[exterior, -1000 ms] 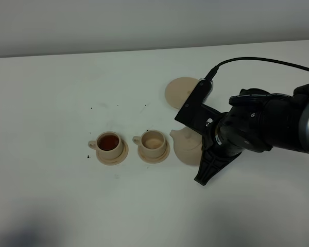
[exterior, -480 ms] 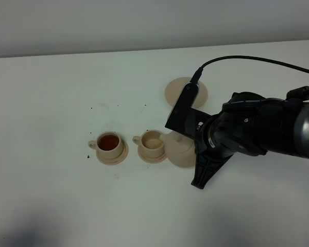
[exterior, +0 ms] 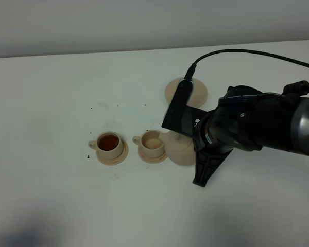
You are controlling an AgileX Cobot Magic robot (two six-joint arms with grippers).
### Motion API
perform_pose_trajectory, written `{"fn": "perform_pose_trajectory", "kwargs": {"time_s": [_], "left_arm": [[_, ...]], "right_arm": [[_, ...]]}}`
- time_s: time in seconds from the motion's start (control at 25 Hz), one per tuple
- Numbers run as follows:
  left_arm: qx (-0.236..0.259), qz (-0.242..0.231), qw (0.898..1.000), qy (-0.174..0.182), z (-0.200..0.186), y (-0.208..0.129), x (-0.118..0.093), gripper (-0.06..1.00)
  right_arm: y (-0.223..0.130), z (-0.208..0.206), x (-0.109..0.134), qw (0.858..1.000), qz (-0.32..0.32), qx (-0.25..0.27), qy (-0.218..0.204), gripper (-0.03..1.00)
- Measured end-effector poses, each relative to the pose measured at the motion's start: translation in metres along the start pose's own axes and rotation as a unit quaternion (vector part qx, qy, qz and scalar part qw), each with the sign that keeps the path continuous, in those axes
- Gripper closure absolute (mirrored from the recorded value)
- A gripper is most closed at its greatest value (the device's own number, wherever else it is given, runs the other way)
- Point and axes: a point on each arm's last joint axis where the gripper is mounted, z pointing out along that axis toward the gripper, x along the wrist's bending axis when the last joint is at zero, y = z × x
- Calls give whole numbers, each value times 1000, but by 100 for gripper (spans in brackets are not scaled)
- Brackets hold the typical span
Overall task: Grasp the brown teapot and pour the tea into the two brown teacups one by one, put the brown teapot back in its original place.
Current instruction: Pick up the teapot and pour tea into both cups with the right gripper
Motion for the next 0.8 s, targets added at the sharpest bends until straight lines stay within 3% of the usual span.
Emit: {"fn": "perform_pose_trajectory", "kwargs": {"time_s": [0.8], "left_arm": [[0, 0, 1000, 0, 0, 0, 0, 53]], "right_arm": [[19, 1, 3, 998, -58, 30, -16, 85]]}}
